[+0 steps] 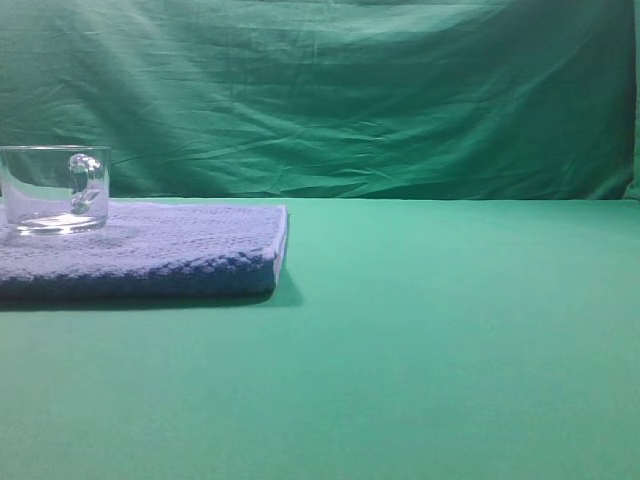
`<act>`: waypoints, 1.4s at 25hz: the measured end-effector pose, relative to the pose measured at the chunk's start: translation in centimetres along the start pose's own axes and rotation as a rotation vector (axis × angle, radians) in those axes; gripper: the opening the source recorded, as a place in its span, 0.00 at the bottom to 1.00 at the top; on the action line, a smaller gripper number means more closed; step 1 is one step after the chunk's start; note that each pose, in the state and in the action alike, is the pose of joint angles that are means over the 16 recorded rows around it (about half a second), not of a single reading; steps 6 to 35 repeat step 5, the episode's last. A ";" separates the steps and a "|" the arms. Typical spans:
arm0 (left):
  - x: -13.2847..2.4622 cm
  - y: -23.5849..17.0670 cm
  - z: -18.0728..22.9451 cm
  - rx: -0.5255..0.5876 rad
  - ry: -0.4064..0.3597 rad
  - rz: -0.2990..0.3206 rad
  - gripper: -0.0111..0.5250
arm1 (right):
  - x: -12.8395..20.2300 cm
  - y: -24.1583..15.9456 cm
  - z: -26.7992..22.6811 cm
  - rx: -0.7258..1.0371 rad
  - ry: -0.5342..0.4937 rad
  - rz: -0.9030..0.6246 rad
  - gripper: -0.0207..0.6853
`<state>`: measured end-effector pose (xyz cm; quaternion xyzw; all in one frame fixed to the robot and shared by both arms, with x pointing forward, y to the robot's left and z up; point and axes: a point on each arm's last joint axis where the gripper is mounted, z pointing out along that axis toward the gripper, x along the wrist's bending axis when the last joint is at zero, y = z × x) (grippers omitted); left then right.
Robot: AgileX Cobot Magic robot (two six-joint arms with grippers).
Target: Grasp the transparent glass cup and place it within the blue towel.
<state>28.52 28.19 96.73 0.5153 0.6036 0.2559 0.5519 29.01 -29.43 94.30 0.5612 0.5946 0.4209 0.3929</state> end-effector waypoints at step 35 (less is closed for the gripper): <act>0.0 0.0 0.0 0.000 0.000 0.000 0.02 | 0.0 0.0 0.0 0.000 0.000 0.000 0.03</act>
